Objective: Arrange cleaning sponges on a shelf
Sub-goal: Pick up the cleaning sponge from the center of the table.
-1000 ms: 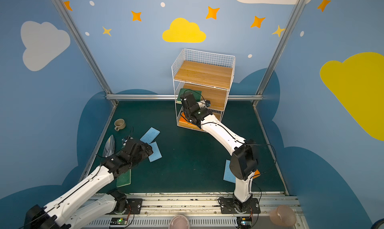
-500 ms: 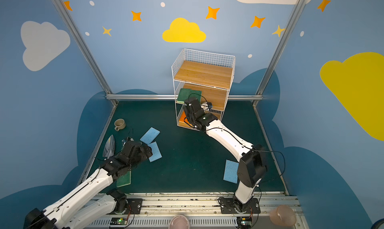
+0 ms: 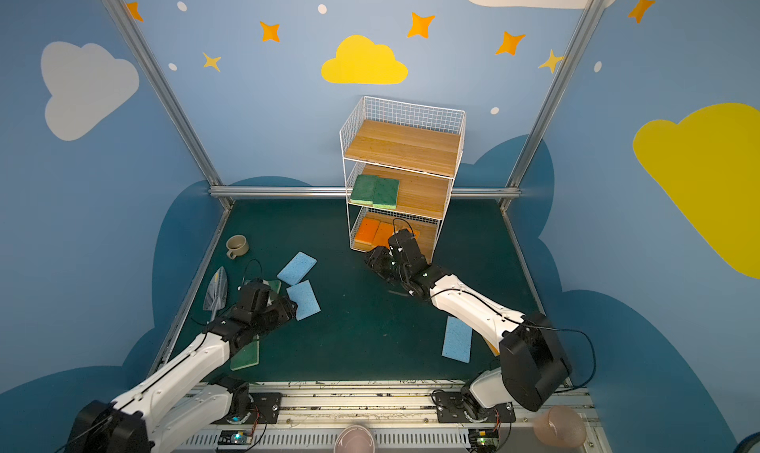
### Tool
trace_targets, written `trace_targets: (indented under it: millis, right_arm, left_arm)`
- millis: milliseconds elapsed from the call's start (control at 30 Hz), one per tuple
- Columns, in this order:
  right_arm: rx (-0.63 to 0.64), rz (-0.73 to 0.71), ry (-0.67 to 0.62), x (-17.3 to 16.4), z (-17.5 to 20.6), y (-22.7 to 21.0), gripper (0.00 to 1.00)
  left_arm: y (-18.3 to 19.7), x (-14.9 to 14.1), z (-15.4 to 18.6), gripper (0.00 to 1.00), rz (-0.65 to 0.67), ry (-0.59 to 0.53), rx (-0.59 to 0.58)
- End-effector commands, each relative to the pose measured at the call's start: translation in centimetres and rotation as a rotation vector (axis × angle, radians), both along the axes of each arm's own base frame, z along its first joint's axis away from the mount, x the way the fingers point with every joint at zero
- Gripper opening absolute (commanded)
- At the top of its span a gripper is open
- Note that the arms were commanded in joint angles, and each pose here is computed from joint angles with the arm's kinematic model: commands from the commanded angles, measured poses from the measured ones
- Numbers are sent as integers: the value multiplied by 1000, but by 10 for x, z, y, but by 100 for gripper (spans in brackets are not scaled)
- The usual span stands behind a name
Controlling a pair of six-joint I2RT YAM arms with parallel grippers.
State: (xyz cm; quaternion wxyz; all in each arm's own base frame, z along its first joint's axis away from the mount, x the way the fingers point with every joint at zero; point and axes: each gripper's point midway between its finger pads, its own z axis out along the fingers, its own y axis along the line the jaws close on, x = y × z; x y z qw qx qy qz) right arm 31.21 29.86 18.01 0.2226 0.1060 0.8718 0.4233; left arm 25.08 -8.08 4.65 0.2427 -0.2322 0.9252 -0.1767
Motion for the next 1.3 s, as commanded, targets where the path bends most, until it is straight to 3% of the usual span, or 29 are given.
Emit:
trace_targets:
  millis: [0,233,467,767,900,1100,1267]
  right_arm:
    - [11,175,-132,-16,28,5,50]
    - [-8,224,-26,-27,14,-16,50]
    - [6,214,-14,-25,11,-35,50]
    - [0,209,-16,-23,9,-42,50]
    - [4,234,-9,-23,6,-41,50]
    - [-2,311,7,-25,-3,-36,48]
    - [40,388,45,-30,-10,-26,50]
  left_arm:
    - [-11,17,8,63,-44,-7,-31]
    - [-9,34,-3,54,-43,49,21]
    - [-18,45,-17,42,-87,112,24]
    - [-40,54,-29,13,-187,147,-34]
    - [-58,59,-10,11,-272,74,-50]
    - [-118,55,41,11,-530,-41,-128]
    - [-145,51,83,11,-616,-145,-178]
